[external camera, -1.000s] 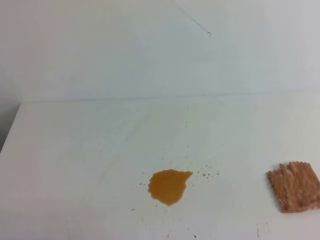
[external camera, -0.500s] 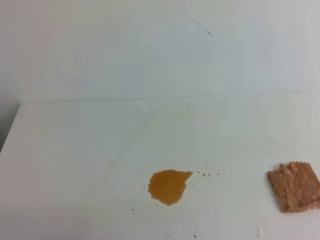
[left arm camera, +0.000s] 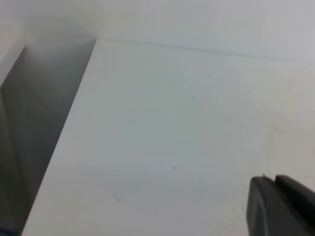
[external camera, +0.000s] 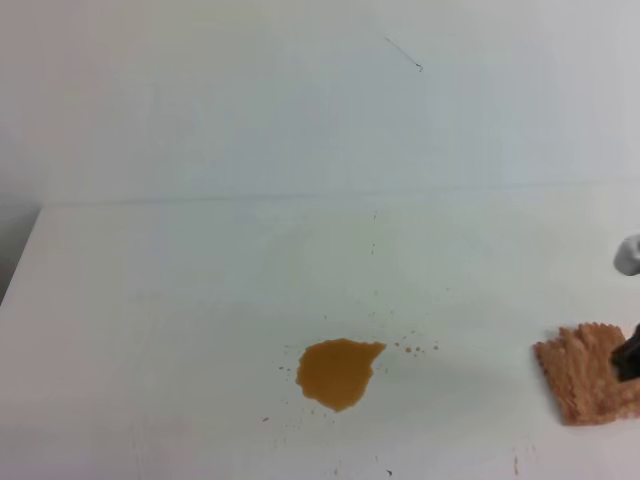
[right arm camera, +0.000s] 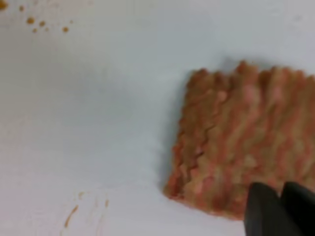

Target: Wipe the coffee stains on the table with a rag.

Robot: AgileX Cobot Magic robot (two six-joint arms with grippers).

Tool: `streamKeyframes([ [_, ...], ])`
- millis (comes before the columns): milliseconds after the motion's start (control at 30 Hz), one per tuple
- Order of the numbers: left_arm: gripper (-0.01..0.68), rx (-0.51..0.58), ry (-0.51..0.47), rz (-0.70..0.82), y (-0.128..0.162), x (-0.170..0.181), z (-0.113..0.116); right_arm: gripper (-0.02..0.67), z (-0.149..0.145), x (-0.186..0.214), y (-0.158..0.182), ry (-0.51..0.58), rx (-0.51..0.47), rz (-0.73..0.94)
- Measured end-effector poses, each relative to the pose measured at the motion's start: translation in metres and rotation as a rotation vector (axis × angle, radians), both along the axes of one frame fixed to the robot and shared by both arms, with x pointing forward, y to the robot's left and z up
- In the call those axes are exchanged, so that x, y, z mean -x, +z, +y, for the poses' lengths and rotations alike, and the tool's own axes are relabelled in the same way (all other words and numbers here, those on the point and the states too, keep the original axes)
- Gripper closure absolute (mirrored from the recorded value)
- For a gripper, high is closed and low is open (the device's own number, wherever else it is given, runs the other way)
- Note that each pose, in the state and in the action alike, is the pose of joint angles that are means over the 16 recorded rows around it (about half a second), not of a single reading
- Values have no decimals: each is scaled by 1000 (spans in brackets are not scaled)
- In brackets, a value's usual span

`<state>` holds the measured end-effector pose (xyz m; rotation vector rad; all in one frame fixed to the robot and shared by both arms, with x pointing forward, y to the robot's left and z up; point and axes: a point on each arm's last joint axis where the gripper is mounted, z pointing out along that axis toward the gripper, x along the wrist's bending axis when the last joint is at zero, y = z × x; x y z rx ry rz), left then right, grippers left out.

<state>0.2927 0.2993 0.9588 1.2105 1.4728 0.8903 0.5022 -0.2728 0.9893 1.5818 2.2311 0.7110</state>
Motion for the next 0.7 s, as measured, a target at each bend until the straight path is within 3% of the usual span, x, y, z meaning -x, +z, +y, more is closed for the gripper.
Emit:
streamKeyframes([
  [233, 674, 0, 0, 0, 0, 0, 0, 220, 13, -25, -41, 27, 26, 100],
  [367, 674, 0, 0, 0, 0, 0, 0, 173, 14, -37, -57, 27, 42, 124],
  [467, 674, 0, 0, 0, 0, 0, 0, 218, 14, -44, -67, 28, 51, 143],
  [700, 674, 0, 0, 0, 0, 0, 0, 421, 24, -55, -84, 75, 59, 204],
])
